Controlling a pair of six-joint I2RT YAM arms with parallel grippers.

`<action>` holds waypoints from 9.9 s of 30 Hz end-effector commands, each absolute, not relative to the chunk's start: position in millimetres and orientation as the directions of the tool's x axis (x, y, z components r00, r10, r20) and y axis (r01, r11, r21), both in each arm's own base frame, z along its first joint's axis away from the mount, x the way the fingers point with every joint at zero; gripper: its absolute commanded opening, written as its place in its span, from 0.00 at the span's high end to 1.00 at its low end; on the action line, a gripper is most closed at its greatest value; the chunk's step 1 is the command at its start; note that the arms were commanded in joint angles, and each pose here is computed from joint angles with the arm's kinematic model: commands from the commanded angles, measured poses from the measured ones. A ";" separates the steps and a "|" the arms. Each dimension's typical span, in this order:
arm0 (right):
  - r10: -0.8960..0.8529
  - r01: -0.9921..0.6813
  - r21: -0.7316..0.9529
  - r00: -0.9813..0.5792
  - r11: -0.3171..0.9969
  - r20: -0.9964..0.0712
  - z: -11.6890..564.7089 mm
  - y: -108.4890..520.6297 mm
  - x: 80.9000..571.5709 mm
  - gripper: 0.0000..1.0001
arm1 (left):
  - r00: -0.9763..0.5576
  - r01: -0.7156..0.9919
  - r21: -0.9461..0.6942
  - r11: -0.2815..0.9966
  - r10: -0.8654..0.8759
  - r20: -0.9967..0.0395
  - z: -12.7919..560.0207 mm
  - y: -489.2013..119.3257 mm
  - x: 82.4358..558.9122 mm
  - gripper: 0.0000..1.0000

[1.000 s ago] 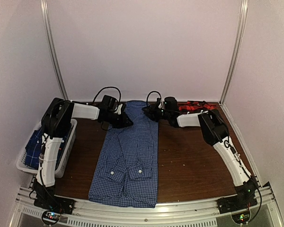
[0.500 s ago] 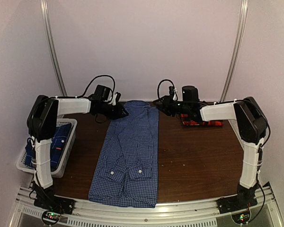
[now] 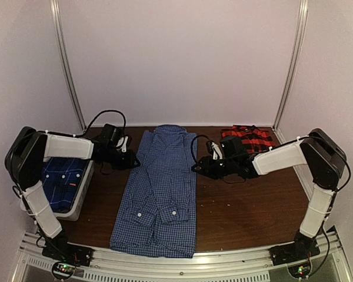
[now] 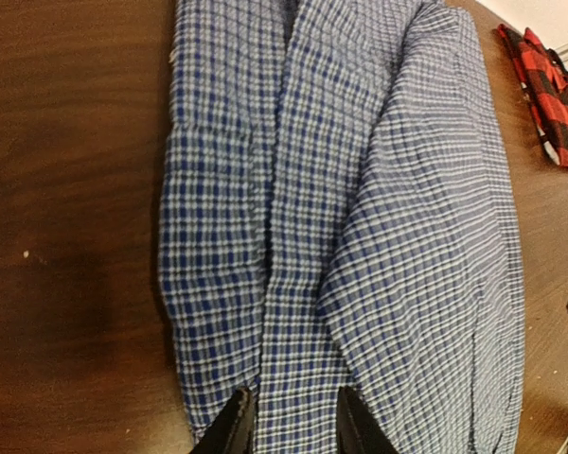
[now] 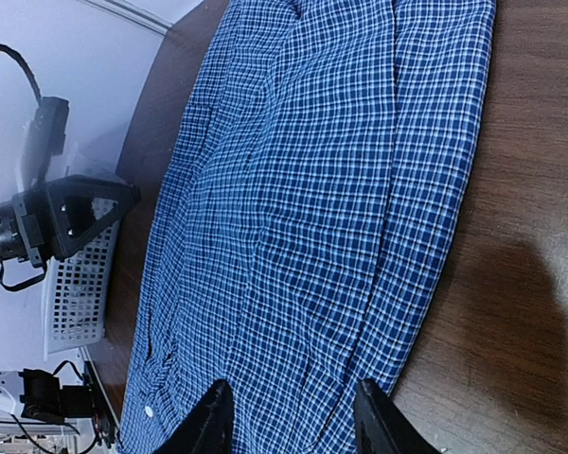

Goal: Fold and stack the long sleeve shirts
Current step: Adjust the rectangle-folded shirt at the center of the board, then pick up the rectangle-folded shirt from the center of the board, then fold the rectangle-folded shirt at the center of the board, then move the 2/3-rectangle-folded shirt to the center of the board.

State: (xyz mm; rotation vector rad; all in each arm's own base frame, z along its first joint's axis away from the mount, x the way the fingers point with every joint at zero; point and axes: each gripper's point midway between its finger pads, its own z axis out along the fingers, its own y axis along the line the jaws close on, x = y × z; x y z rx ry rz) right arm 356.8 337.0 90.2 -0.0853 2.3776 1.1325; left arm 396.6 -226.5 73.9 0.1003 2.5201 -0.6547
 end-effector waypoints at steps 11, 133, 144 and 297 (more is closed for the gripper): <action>0.168 -0.202 0.615 -0.856 0.762 -0.489 53.0 321.5 364.4 0.56 | -0.832 0.106 -0.332 0.937 -0.100 -0.546 58.4 -190.0 399.3 0.65; 0.029 -0.095 0.708 -0.987 0.700 -0.161 7.2 301.1 190.2 0.71 | -0.997 0.058 -0.605 0.794 0.013 -0.078 2.8 -254.9 164.6 0.71; 0.021 -0.101 0.711 -0.987 0.696 -0.160 7.3 301.9 189.1 0.73 | -0.998 0.039 -0.594 0.803 0.001 -0.064 -1.2 -248.0 159.0 0.73; -0.065 -0.327 0.524 -0.887 0.787 -0.456 79.8 316.1 253.4 0.57 | -0.961 0.195 -0.692 0.695 -0.005 -0.276 88.7 -283.5 245.0 0.57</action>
